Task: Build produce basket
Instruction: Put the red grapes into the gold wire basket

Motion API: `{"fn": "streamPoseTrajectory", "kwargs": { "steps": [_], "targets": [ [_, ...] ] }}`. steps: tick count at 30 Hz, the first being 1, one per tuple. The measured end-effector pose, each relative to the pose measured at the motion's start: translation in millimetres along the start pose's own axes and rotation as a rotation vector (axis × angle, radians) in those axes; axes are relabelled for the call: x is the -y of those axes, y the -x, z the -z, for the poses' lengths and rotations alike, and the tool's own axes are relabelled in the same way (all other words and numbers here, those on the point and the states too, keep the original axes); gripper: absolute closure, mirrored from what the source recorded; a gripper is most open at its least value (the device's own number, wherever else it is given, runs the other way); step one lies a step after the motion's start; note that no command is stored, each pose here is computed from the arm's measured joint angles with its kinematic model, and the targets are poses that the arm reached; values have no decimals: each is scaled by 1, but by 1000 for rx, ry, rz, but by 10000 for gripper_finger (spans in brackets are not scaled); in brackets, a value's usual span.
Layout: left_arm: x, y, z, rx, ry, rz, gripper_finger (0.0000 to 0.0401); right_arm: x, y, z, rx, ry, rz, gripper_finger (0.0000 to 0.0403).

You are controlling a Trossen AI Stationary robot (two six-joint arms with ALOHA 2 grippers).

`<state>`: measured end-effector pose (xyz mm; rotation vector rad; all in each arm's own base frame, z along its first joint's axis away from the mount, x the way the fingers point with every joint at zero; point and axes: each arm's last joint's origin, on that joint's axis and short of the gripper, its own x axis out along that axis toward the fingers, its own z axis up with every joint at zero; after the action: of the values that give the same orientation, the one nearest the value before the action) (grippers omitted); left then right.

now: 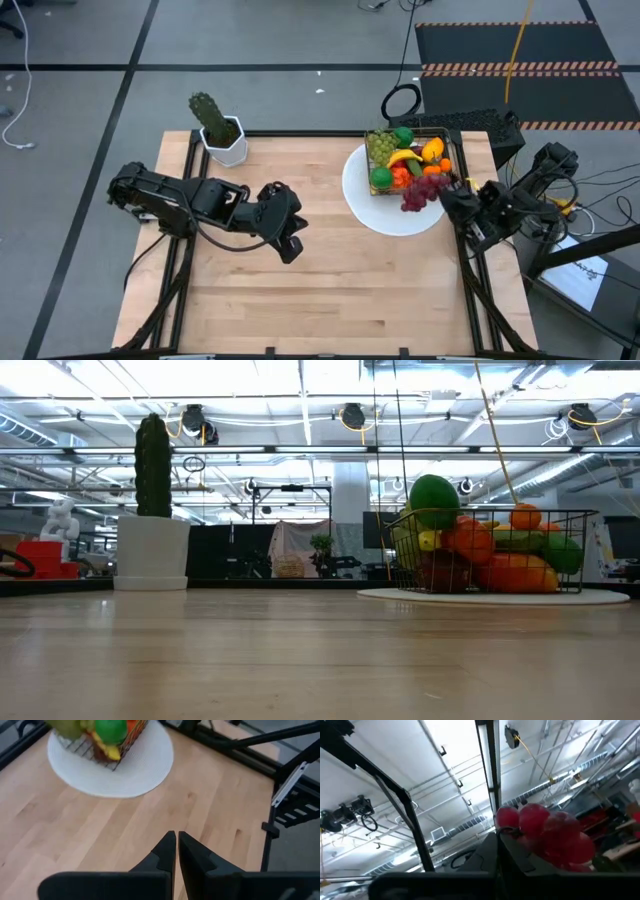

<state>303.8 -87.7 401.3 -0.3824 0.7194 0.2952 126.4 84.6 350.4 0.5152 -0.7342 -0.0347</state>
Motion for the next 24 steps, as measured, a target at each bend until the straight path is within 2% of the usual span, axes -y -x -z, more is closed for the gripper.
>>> {"fn": "streamPoseTrajectory", "kwargs": {
  "steps": [15, 24],
  "targets": [
    [0, -1, -9, 63, 6, 33, 380, -37, -48, -62, 4, 222, -116, 403],
    [0, -1, -9, 68, -20, 26, 380, -51, -66, -87, -56, 448, -184, 403]
  ]
}}
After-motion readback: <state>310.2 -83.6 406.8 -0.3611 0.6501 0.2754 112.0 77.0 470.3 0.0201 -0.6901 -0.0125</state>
